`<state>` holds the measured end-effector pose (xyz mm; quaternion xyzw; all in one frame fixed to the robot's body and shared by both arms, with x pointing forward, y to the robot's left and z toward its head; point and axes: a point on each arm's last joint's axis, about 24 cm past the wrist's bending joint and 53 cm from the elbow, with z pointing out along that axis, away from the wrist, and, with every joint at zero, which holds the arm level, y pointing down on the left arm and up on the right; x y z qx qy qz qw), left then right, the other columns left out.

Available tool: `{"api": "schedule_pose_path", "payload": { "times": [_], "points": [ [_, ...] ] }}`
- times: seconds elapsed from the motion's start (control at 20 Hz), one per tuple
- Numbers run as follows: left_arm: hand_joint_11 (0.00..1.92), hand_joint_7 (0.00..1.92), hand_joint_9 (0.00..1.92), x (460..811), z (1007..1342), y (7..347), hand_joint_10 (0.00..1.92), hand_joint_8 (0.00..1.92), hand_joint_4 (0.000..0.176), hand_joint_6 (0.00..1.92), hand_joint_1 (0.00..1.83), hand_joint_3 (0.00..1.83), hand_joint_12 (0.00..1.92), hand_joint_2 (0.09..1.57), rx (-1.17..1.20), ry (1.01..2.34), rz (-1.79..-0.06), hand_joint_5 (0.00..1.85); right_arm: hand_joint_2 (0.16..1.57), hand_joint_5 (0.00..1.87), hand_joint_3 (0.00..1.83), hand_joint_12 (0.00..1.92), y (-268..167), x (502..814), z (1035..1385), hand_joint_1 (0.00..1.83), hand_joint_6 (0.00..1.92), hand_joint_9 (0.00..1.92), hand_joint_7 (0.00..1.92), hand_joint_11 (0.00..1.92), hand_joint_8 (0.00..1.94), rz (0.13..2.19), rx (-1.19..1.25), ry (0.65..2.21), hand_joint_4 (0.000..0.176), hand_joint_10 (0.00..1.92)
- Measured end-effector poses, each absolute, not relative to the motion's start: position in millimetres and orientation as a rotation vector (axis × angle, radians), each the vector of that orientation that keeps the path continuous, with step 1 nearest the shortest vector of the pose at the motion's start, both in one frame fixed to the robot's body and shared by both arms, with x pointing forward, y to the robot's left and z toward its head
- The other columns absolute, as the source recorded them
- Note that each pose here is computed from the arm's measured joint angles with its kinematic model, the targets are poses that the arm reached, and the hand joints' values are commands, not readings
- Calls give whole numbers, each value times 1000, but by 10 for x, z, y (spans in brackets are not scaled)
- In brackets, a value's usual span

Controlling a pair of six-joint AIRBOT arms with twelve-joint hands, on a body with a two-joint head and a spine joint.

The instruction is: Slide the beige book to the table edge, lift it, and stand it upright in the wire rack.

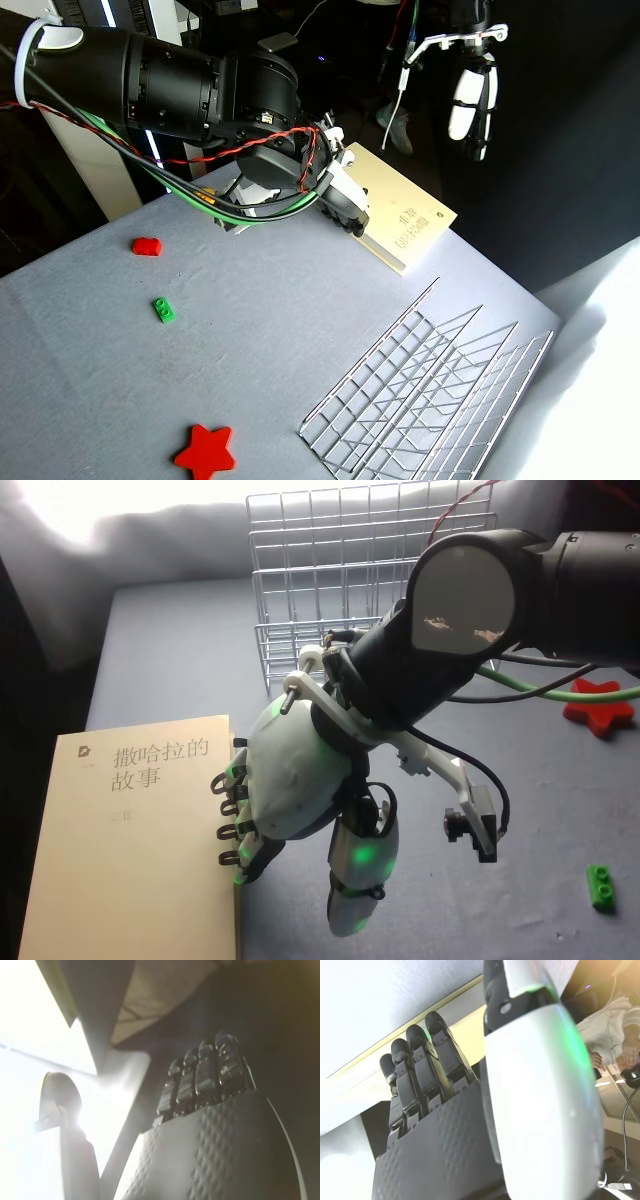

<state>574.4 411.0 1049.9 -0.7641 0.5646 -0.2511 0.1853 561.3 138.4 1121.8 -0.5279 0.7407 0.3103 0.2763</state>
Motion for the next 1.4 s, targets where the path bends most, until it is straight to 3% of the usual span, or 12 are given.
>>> {"api": "schedule_pose_path", "payload": {
  "times": [0.25, 0.8, 1.4],
  "points": [
    [0, 0, 0, 5612, 10400, 3955, 0, 0, 0, 0, 623, 0, 0, 1025, -2356, 1527, -727, 0, 1072, 230, 0, 620, 1395, 5580, 11204, 167, 4, 237, 226, 0, 1, 843, -1419, 2006, 0, 2],
    [0, 0, 0, 5974, 10234, 3895, 0, 0, 0, 0, 655, 0, 0, 1021, -2441, 1402, -826, 0, 1061, 244, 0, 627, 1603, 5502, 11266, 182, 5, 231, 233, 0, 4, 865, -1430, 1961, 0, 4],
    [0, 0, 0, 6026, 10125, 3896, 0, 0, 0, 0, 646, 0, 0, 1024, -2381, 1460, -797, 0, 1063, 231, 0, 608, 1742, 5435, 11328, 166, 1, 230, 228, 0, 2, 893, -1421, 1953, 0, 3]
  ]
}}
